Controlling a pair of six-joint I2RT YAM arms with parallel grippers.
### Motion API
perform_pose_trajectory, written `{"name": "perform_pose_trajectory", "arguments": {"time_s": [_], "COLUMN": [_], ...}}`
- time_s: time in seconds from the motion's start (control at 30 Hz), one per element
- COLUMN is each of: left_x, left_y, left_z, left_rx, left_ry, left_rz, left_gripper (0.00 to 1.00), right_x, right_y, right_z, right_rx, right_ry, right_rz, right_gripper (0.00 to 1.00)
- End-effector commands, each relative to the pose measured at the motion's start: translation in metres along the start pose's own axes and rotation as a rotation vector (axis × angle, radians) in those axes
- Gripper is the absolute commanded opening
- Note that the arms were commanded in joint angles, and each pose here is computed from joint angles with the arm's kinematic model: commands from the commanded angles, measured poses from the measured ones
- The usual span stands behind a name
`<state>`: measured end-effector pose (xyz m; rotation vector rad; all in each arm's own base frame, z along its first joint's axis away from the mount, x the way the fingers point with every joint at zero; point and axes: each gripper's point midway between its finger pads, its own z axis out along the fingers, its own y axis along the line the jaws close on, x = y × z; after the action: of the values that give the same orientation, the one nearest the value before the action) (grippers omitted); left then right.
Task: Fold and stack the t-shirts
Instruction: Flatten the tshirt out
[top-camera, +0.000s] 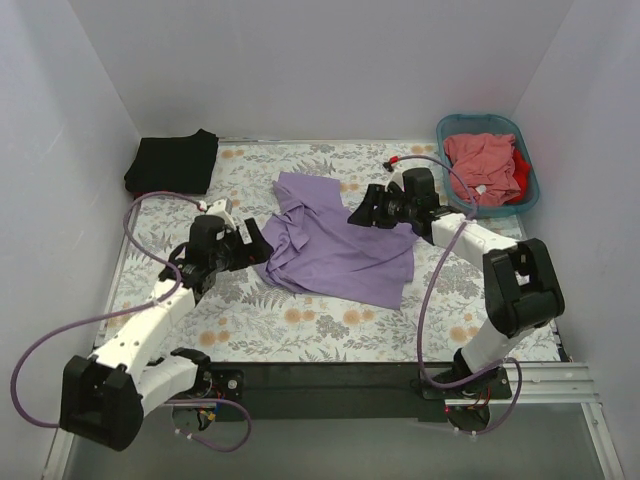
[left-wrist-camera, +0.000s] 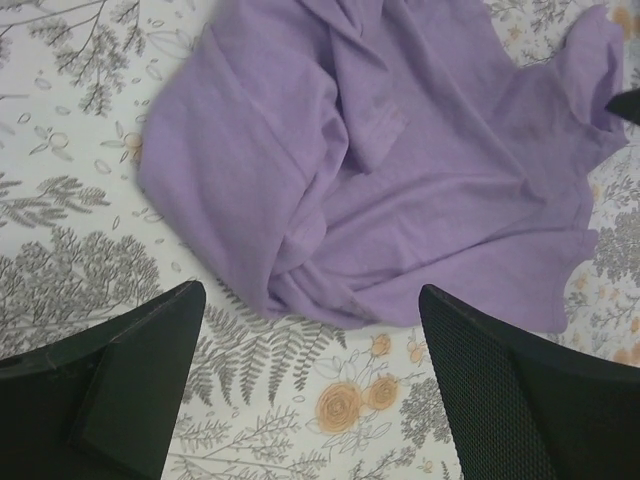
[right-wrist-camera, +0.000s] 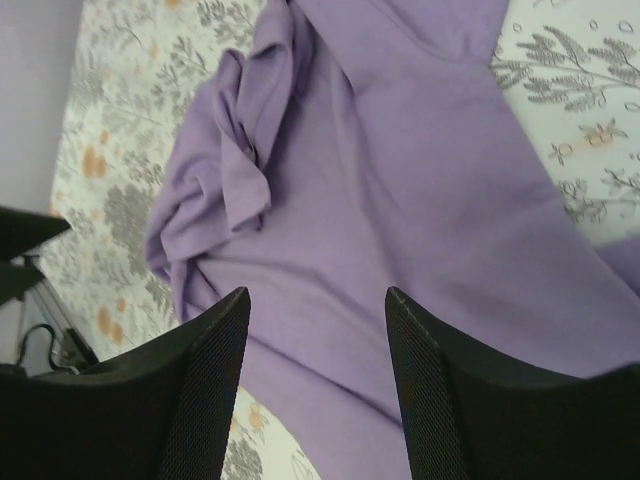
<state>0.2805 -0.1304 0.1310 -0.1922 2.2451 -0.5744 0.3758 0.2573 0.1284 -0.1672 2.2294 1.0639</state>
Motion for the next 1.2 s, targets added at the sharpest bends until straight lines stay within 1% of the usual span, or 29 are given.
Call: {"name": "perform_pose_trajectory", "arguments": {"time_s": [0.0,0.03,0.1,0.13,0.17,0.23,0.27,0.3,0.33,0.37,0.4,0.43,0.47,0.5,0.53,0.57,0.6,0.63,0.67,0.7,0.73,0.77,0.83,0.87,1.03,1.17], "left_x": [-0.018,-0.017,-0.019,-0.031,-0.023,-0.023,-0.026,-0.018,-0.017,-0.022,-0.014,-0.010,-0.007,-0.017,-0.008,-0.003,-0.003,0.001,0.000,-0.009,0.005,-0.002,0.002,-0.007,-0.010,-0.008], "left_y": [-0.024,-0.025,-0.030,-0.038,-0.039,-0.042,-0.054,-0.052,-0.046,-0.062,-0.057,-0.046,-0.053,-0.062,-0.048,-0.053,-0.056,-0.052,-0.053,-0.061,-0.061,-0.060,-0.067,-0.066,-0.075,-0.074], "left_z": [0.012,0.012,0.026,0.030,0.039,0.049,0.052,0.064,0.067,0.072,0.084,0.087,0.091,0.094,0.103,0.105,0.116,0.115,0.115,0.117,0.120,0.119,0.120,0.118,0.123,0.134], "left_rx": [0.044,0.048,0.023,0.025,0.004,-0.033,-0.031,-0.065,-0.136,-0.134,-0.186,-0.269,-0.297,-0.312,-0.412,-0.435,-0.466,-0.518,-0.573,-0.596,-0.637,-0.683,-0.714,-0.759,-0.771,-0.781], "left_ry": [0.055,0.058,0.110,0.098,0.141,0.153,0.158,0.192,0.192,0.186,0.215,0.228,0.230,0.207,0.228,0.229,0.227,0.240,0.202,0.160,0.172,0.125,0.095,0.038,-0.027,-0.035], "left_rz": [-0.016,-0.013,-0.005,0.004,0.016,0.031,0.050,0.060,0.068,0.089,0.101,0.121,0.142,0.154,0.195,0.230,0.252,0.288,0.341,0.364,0.426,0.470,0.540,0.578,0.676,0.725], "left_gripper": [0.86,0.84,0.84,0.83,0.82,0.77,0.75,0.74,0.71,0.69,0.67,0.63,0.62,0.61,0.61,0.61,0.61,0.60,0.59,0.59,0.59,0.59,0.59,0.58,0.58,0.58], "right_x": [0.052,0.052,0.074,0.078,0.085,0.095,0.098,0.098,0.104,0.105,0.105,0.106,0.107,0.106,0.106,0.106,0.106,0.107,0.109,0.111,0.112,0.116,0.118,0.119,0.124,0.125], "right_y": [-0.022,-0.024,-0.039,-0.039,-0.043,-0.049,-0.050,-0.050,-0.053,-0.053,-0.053,-0.054,-0.054,-0.053,-0.053,-0.053,-0.053,-0.054,-0.054,-0.054,-0.054,-0.054,-0.053,-0.054,-0.053,-0.052], "right_z": [-0.035,-0.038,-0.051,-0.057,-0.062,-0.072,-0.073,-0.076,-0.078,-0.079,-0.080,-0.081,-0.081,-0.081,-0.081,-0.082,-0.081,-0.081,-0.080,-0.080,-0.079,-0.079,-0.078,-0.078,-0.078,-0.077], "right_rx": [0.149,0.160,0.222,0.237,0.255,0.279,0.284,0.289,0.294,0.299,0.298,0.301,0.302,0.300,0.299,0.300,0.297,0.295,0.291,0.287,0.280,0.274,0.263,0.260,0.243,0.234], "right_ry": [0.192,0.187,0.256,0.262,0.278,0.285,0.287,0.278,0.290,0.288,0.286,0.286,0.288,0.283,0.282,0.281,0.279,0.283,0.285,0.290,0.289,0.297,0.299,0.299,0.308,0.309], "right_rz": [-0.123,-0.141,-0.137,-0.145,-0.143,-0.147,-0.149,-0.152,-0.148,-0.144,-0.148,-0.148,-0.149,-0.153,-0.157,-0.156,-0.158,-0.156,-0.155,-0.154,-0.154,-0.148,-0.145,-0.143,-0.138,-0.135], "right_gripper": [0.62,0.62,0.62,0.62,0.62,0.62,0.62,0.62,0.63,0.62,0.62,0.62,0.62,0.62,0.62,0.62,0.62,0.62,0.62,0.62,0.62,0.62,0.62,0.62,0.62,0.62]}}
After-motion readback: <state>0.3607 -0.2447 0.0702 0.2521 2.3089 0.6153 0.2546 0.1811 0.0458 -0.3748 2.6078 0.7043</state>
